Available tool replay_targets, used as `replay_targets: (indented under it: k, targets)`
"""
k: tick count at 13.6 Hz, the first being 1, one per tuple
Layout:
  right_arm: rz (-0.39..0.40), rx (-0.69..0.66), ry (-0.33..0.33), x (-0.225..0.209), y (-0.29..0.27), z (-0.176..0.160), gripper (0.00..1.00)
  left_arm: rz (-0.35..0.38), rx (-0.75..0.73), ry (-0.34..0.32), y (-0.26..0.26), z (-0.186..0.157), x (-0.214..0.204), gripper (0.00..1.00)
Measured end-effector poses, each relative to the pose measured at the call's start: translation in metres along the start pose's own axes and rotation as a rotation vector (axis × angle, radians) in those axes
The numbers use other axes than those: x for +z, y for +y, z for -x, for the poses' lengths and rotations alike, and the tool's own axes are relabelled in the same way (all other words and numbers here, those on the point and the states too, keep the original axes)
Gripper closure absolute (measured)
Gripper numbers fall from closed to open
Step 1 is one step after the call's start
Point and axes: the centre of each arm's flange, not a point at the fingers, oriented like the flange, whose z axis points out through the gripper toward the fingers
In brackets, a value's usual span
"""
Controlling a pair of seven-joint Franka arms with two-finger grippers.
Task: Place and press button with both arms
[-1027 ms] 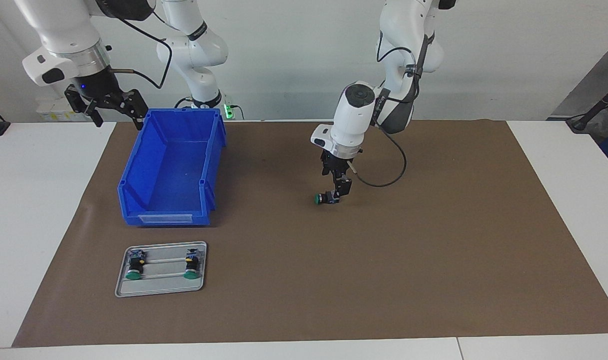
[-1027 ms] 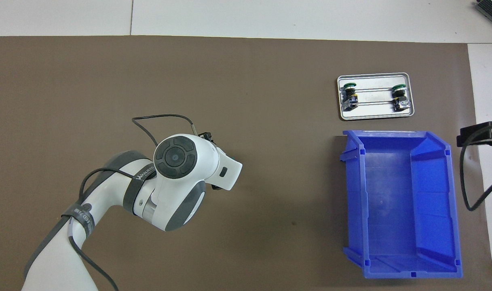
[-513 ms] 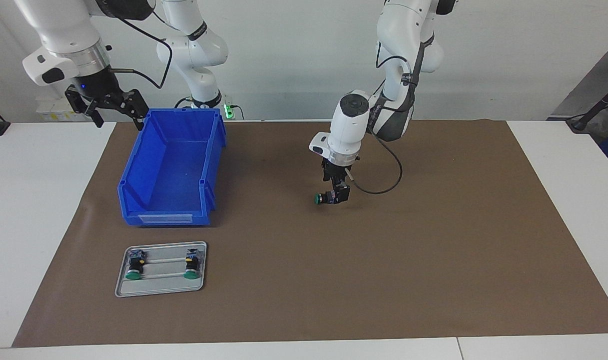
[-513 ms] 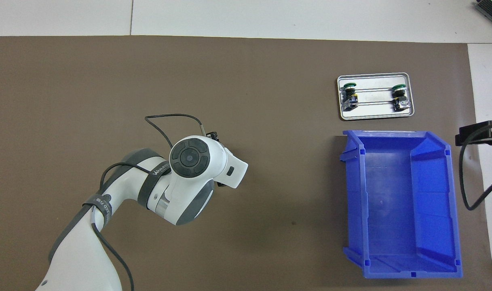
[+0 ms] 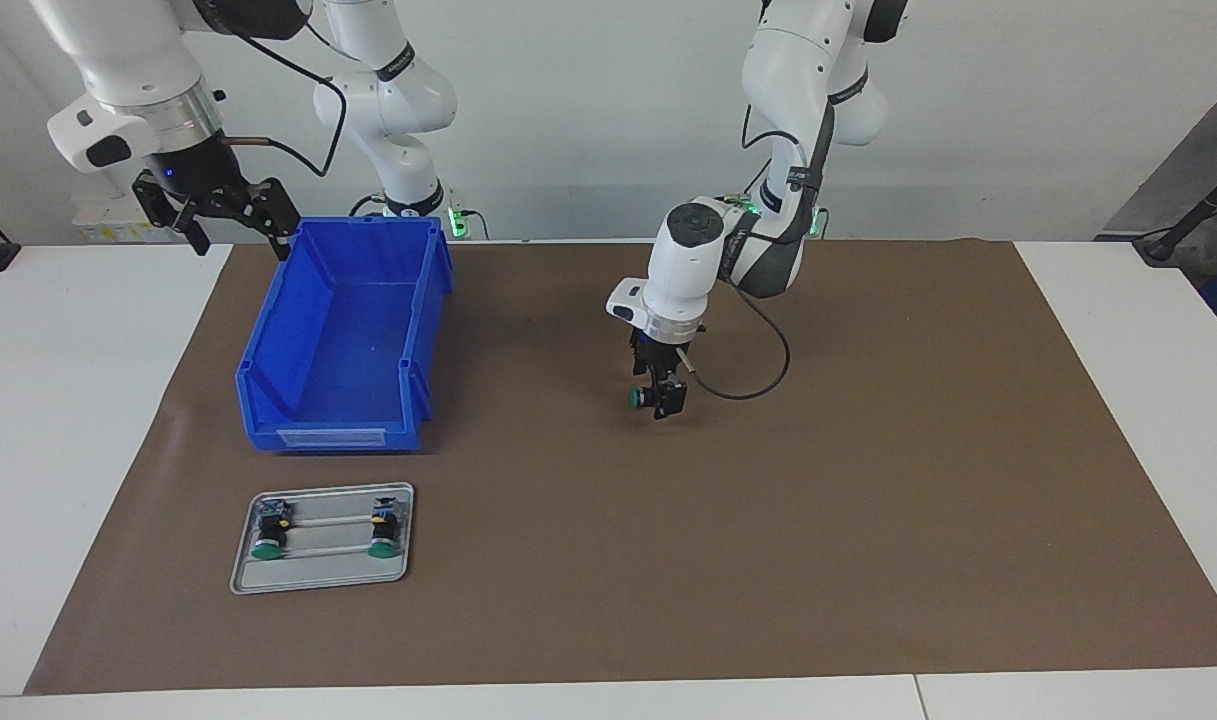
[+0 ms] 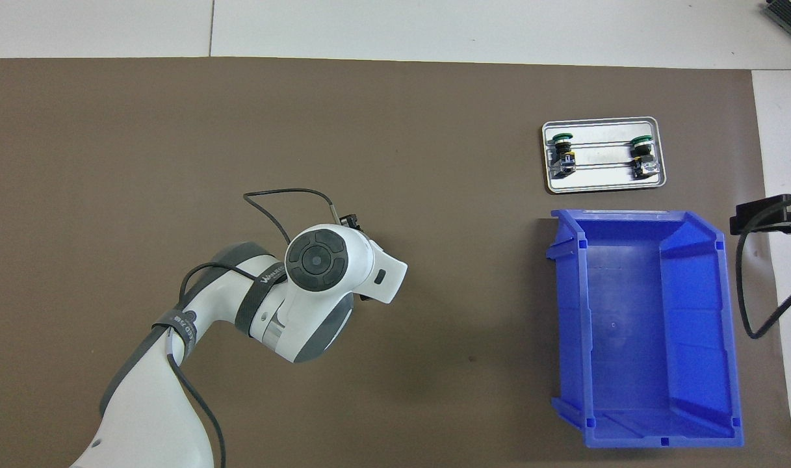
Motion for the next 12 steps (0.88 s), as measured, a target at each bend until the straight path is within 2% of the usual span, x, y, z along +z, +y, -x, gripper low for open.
replay_targets:
  k: [12]
  targets:
    - [0.000,0.000,0.000,0.000,0.000,0.000,0.00,0.005,-0.003,-0.003,0.006,0.000,0.014,0.03]
